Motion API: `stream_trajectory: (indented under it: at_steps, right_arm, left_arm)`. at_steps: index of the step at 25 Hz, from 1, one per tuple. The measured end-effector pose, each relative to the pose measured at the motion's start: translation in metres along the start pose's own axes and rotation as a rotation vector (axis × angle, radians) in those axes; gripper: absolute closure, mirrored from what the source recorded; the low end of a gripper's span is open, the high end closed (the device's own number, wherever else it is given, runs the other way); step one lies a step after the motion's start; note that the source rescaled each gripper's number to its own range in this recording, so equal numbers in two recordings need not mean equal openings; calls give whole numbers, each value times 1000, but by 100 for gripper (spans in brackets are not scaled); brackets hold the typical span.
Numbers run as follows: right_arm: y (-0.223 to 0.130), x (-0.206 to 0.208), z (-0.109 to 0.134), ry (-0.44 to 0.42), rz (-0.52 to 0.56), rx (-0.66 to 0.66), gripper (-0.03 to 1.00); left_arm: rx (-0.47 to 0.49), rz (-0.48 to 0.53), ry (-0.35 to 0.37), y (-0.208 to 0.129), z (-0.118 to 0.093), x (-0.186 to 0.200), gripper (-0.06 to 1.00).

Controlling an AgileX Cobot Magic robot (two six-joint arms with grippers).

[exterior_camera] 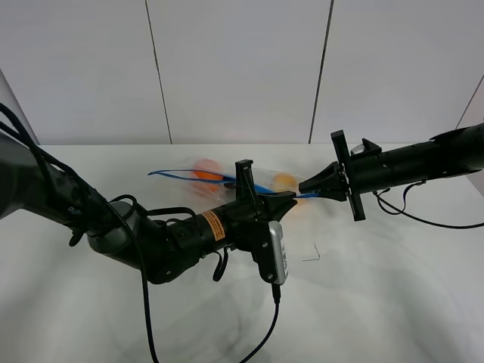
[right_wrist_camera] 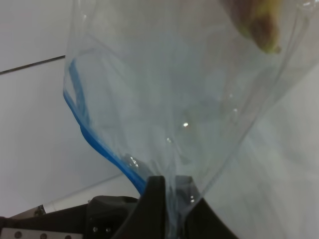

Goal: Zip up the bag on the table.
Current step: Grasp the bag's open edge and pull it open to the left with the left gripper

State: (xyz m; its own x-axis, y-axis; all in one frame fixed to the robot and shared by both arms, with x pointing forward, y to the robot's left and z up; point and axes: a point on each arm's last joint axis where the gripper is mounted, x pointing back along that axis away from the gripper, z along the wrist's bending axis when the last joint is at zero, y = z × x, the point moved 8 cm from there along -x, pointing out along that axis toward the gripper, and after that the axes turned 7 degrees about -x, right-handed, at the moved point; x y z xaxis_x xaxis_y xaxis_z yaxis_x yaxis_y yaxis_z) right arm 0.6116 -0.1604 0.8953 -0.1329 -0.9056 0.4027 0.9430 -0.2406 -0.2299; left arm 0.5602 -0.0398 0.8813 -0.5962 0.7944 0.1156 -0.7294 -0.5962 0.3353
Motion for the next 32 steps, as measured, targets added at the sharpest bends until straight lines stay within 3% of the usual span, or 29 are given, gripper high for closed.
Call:
stream_trajectory:
  at_steps: [9, 23, 32]
  right_arm:
    - [-1, -1, 0, -1, 3, 1, 97]
    - [0, -1, -1, -6, -2, 2, 97]
    - [1, -1, 0, -3, -5, 1, 97]
  left_arm:
    - [24, 58, 16, -10, -4, 9, 94]
    - [15, 312, -12, -61, -23, 47, 94]
    - [20, 429, 2, -103, -16, 65, 94]
